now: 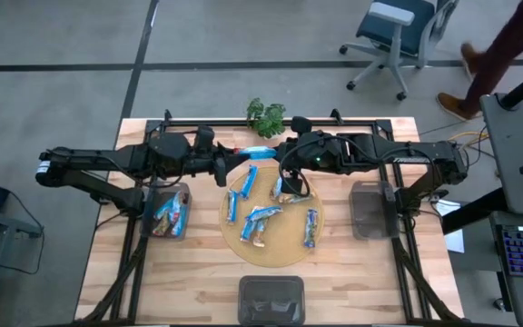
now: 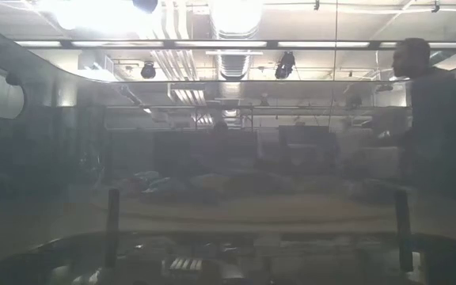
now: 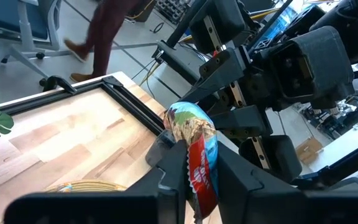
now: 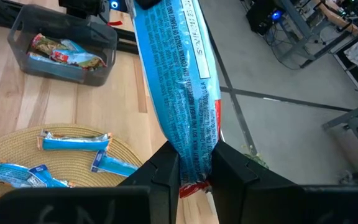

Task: Pick and place Granola Bars by type
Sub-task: Put the red granola bar into the top left bin

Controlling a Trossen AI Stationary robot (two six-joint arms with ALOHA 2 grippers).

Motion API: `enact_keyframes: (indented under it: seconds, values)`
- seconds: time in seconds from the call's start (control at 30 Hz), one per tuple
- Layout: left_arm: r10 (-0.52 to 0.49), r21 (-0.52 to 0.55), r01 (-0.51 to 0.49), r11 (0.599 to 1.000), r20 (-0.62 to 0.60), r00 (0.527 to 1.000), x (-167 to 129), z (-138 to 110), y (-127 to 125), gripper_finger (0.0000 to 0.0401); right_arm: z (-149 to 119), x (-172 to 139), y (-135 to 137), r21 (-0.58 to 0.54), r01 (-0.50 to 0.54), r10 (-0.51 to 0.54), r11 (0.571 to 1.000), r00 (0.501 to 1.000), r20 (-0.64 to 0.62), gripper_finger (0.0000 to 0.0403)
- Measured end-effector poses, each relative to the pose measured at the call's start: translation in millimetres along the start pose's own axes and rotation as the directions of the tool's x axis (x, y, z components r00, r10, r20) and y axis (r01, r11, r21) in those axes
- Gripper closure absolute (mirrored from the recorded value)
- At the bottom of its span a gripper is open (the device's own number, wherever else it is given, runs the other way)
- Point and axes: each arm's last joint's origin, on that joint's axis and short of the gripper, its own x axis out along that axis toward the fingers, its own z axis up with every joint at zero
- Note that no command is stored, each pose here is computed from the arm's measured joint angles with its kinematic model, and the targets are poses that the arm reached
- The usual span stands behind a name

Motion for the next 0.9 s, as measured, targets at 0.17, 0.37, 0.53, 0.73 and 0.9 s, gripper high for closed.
enact_keyframes:
  seconds: [0.17,0.37,0.53,0.73,0.9]
  values:
    - [0.000,0.003,0.000,1.000,0.000,1.000,0,0,0,0.0359,0,0,0,-0.020,-0.014,0.014,1.000,1.000,0.002,0.0338]
    - [0.004,0.013,-0.004,1.000,0.004,1.000,0,1,1,0.0359,1,0,1,-0.029,-0.052,0.053,0.998,0.998,0.018,0.0284]
    - [0.007,0.028,-0.008,1.000,0.020,1.000,-1,4,2,0.0360,9,-7,-4,-0.014,-0.036,0.037,0.999,0.998,0.057,0.0226]
    - [0.020,0.060,-0.022,0.998,0.026,0.999,-11,9,5,0.0360,22,-22,-16,0.000,0.024,-0.023,1.000,0.994,0.102,0.0181]
    - [0.134,0.099,-0.131,0.986,-0.025,0.991,-35,19,9,0.0360,26,-33,-22,-0.015,0.025,-0.024,1.000,0.995,0.092,0.0168]
